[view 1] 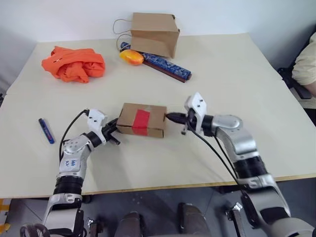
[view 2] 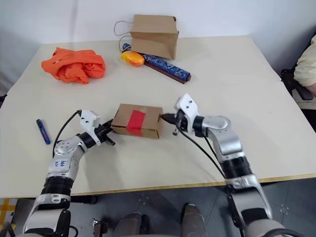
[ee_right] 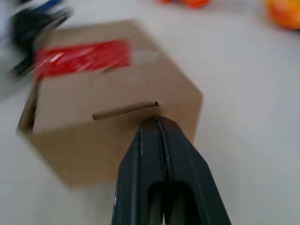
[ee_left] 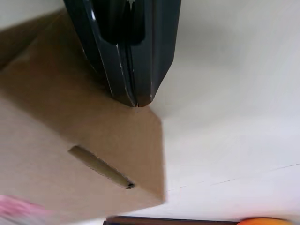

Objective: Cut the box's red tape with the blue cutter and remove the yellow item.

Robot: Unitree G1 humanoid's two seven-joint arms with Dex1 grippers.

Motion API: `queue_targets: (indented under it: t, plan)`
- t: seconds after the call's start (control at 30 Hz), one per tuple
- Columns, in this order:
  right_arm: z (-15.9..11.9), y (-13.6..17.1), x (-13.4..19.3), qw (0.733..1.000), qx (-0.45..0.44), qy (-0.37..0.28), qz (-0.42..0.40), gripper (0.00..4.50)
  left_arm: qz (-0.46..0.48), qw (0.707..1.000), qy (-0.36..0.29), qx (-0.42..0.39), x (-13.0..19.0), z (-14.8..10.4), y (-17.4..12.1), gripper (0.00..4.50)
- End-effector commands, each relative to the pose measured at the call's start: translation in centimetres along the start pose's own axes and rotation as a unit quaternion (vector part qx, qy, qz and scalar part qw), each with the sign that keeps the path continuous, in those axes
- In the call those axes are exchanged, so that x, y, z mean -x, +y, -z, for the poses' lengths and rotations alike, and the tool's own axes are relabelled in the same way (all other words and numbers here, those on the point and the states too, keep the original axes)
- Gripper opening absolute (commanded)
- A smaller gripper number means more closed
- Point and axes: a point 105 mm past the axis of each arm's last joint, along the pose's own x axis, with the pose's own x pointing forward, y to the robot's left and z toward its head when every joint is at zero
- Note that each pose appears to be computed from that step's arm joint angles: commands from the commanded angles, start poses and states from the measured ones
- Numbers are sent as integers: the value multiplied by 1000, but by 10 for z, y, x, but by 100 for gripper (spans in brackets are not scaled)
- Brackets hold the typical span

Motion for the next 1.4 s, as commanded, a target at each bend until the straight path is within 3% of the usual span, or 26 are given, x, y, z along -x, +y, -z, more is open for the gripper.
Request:
queue_targets:
  t: [0.03,0.37,0.53,0.7,0.8,0.93,1.1,1.27,1.4]
  plan:
    - [-14,34,-1,997,17,-6,-71,1,63,997,-32,-21,-23,-18,-26,0]
    - [-28,70,18,993,-6,-3,-117,1,78,995,-51,-30,-51,-28,-34,0]
    - [-37,43,35,999,15,-10,-38,1,-1,998,-36,-45,-22,-23,10,0]
    - [-55,6,56,996,-9,-69,58,1,-37,998,15,-55,40,-8,39,0]
    - [-58,-15,58,991,-5,-84,101,1,-30,998,35,-44,61,-4,36,0]
    - [-32,-53,39,986,8,-36,164,1,72,996,54,17,74,0,-12,0]
    - [1,-35,-4,996,31,8,79,1,160,984,48,68,60,-5,-62,0]
    - [3,-7,-12,999,41,10,-1,1,132,990,15,48,29,-12,-58,0]
    - [-6,34,12,996,13,4,-91,1,130,991,-7,24,4,-17,-57,0]
